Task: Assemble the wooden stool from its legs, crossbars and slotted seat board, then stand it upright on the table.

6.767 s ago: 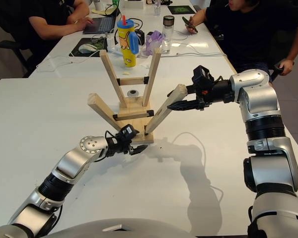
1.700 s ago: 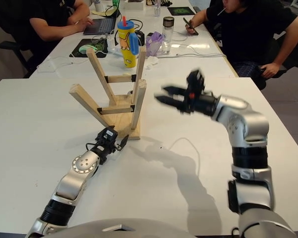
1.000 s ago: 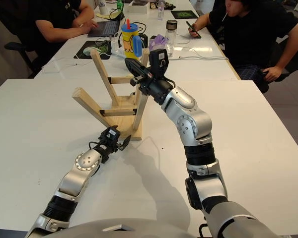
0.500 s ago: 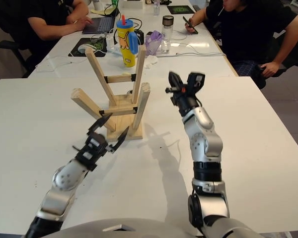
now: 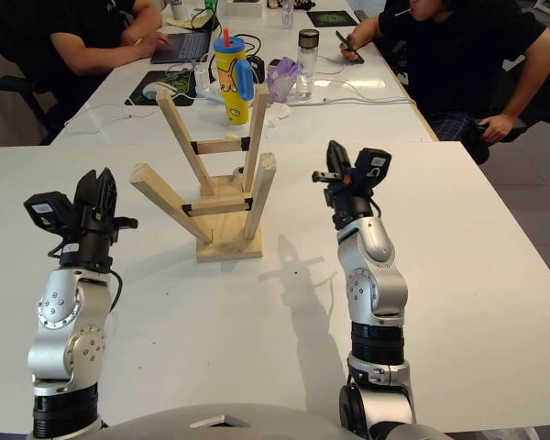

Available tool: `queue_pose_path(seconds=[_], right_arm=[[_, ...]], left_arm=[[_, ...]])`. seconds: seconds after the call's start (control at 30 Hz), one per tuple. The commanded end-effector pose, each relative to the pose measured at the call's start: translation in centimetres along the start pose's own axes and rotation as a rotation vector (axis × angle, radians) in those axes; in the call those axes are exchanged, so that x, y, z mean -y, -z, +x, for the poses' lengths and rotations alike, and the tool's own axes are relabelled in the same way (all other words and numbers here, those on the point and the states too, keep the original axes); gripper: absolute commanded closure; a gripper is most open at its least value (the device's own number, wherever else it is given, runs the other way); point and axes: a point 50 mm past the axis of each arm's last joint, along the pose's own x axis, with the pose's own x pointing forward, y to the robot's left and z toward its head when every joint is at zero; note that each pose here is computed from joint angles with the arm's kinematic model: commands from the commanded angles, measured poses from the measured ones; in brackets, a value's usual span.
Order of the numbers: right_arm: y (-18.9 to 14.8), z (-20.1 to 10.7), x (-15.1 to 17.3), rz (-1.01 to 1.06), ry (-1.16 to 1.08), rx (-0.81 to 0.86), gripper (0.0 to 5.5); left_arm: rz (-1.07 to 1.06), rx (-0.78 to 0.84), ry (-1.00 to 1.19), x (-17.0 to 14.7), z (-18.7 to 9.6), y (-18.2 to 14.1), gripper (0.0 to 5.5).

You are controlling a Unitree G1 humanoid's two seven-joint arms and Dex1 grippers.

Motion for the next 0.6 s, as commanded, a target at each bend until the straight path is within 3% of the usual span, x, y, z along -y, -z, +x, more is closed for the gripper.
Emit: queue_pose_path(seconds=[0.03,0.1,0.17,0.3,0.47,0.6], right_arm=[[2.9,-0.2,-9.4,0.021,-0.462,-0.272,5.50],[5.4,-2.4,-12.5,0.005,-0.635,-0.457,5.50],[6.3,-2.6,-10.5,-0.055,-0.549,-0.518,5.50],[6.7,-2.4,-4.4,-0.175,-0.347,-0.598,5.50],[6.3,-1.6,-2.2,-0.219,-0.299,-0.574,5.50],[5.2,0.5,-1.9,-0.195,-0.322,-0.453,5.50]], left_arm=[[0.005,-0.039,0.183,4.1,1.2,0.3,5.10],[0.011,-0.046,0.238,5.8,2.0,0.4,5.44],[0.034,-0.066,0.238,6.2,2.6,0.7,5.48],[0.114,-0.143,0.141,3.3,2.0,1.9,5.48],[0.208,-0.186,0.055,-0.8,0.8,2.5,5.48],[0.248,-0.361,0.079,-4.9,-0.9,4.6,5.48]])
